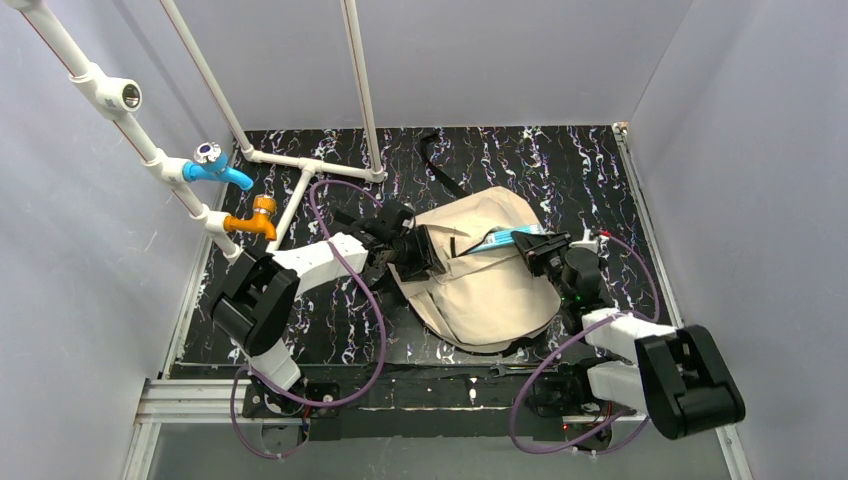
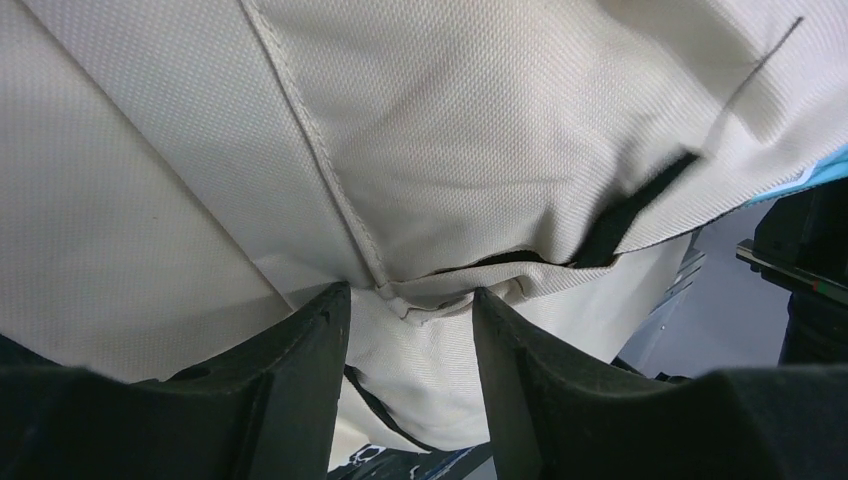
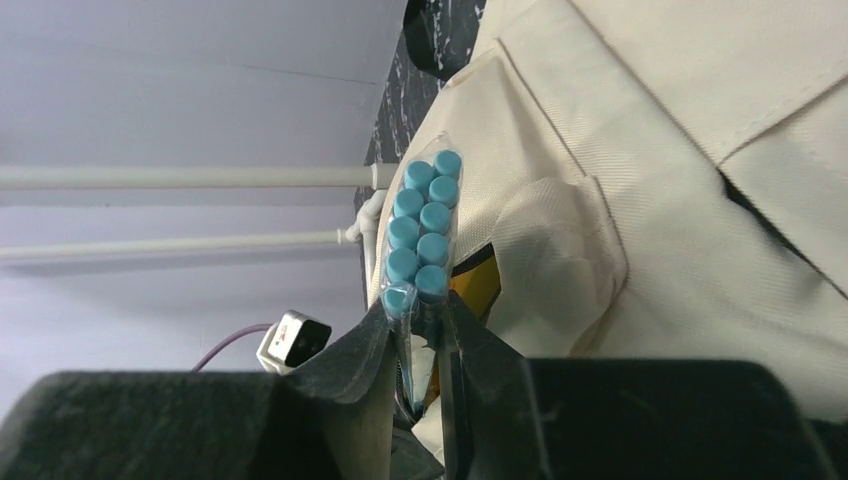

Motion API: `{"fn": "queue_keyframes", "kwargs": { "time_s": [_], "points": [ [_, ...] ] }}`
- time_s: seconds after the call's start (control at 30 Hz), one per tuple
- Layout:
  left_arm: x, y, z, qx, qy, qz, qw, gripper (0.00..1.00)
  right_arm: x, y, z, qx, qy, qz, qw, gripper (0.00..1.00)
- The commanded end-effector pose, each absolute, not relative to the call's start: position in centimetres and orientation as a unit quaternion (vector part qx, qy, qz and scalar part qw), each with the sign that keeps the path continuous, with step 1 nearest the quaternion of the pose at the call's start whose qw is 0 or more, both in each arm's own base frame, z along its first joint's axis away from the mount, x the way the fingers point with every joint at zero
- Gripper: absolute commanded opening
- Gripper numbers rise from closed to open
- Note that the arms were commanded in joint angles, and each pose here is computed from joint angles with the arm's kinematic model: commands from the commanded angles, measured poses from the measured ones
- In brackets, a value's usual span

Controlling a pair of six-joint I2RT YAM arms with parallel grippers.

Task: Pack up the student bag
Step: Place the stationery in the student bag.

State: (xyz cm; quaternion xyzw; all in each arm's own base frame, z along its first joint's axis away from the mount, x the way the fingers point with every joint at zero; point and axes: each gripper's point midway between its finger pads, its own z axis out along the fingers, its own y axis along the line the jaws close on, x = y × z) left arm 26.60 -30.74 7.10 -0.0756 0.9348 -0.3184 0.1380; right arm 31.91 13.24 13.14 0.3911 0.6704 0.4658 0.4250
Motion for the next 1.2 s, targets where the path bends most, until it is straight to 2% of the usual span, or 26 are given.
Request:
{"fn": "queue_keyframes", "kwargs": {
  "time_s": [0.0, 0.27, 0.53, 0.63, 0.67, 0.73, 0.9, 1.03, 1.13, 1.17],
  "points": [
    [26.7, -30.9, 6.4, -0.085, 0.937, -0.308, 0.140, 0.47, 33.1, 14.7, 18.1, 0.347, 0.602, 0.521, 0.495, 0.01],
    [27.2, -31.0, 6.9, -0.064, 0.937, -0.306, 0.153, 0.48, 30.9, 18.8, 16.3, 0.340, 0.602, 0.577, 0.434, 0.01],
    [27.7, -31.6, 7.3, -0.049, 0.935, -0.314, 0.158, 0.48, 30.0, 20.7, 14.6, 0.371, 0.624, 0.570, 0.385, 0.06],
    [27.8, -31.7, 7.5, -0.042, 0.934, -0.316, 0.161, 0.48, 30.3, 21.6, 12.5, 0.394, 0.657, 0.537, 0.354, 0.07],
    [27.8, -31.7, 7.6, -0.040, 0.934, -0.316, 0.162, 0.48, 30.4, 21.6, 11.9, 0.397, 0.665, 0.526, 0.351, 0.09],
    [27.9, -31.8, 7.9, -0.035, 0.933, -0.320, 0.164, 0.48, 30.8, 21.7, 11.4, 0.401, 0.670, 0.517, 0.350, 0.21],
    [27.2, -31.7, 8.6, -0.011, 0.933, -0.322, 0.161, 0.53, 30.4, 22.7, 10.6, 0.366, 0.698, 0.517, 0.335, 0.25],
    [25.8, -31.4, 10.0, 0.037, 0.931, -0.327, 0.157, 0.61, 28.9, 22.0, 7.7, 0.290, 0.794, 0.448, 0.291, 0.43],
    [24.6, -31.7, 11.8, 0.090, 0.925, -0.330, 0.165, 0.65, 27.6, 19.9, 7.1, 0.246, 0.834, 0.413, 0.271, 0.64],
    [24.1, -32.0, 12.4, 0.110, 0.922, -0.330, 0.169, 0.66, 27.5, 18.9, 7.1, 0.241, 0.839, 0.403, 0.275, 0.66]
  ]
}}
